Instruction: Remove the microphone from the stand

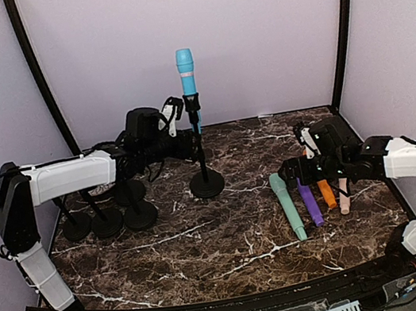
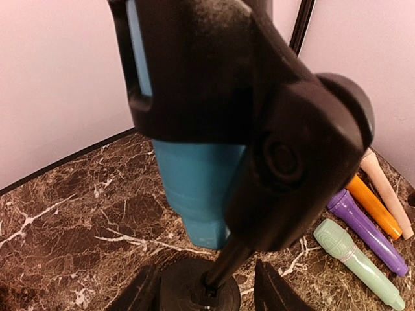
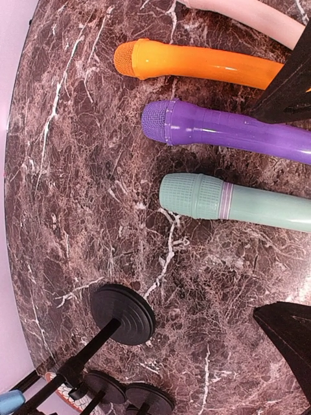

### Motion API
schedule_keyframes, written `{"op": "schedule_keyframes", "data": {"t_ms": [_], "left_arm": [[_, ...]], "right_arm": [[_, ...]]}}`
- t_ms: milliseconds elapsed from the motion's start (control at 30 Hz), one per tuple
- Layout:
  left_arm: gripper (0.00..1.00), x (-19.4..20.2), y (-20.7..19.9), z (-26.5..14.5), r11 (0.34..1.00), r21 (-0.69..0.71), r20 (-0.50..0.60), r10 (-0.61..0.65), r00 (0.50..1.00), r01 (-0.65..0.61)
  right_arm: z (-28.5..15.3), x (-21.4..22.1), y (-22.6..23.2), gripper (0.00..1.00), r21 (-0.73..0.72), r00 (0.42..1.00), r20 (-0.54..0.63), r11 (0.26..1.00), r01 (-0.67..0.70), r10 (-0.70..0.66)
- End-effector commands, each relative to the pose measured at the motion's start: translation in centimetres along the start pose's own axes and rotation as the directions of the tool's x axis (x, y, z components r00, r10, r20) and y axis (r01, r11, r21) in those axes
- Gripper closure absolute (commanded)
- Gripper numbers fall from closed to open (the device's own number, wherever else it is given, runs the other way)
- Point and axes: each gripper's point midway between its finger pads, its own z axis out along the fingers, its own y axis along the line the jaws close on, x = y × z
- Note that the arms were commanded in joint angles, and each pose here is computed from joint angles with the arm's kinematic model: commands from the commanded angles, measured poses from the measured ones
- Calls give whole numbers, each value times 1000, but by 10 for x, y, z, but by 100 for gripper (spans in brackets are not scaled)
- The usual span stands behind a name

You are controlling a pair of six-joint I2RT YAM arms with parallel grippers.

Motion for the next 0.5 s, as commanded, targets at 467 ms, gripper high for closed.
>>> {"op": "schedule_keyframes", "data": {"t_ms": [467], "left_arm": [[60, 1, -3, 23, 998, 12, 25, -56, 998, 56]], "right_arm": [[0, -5, -1, 3, -5, 999, 29, 1000, -19, 19]]}}
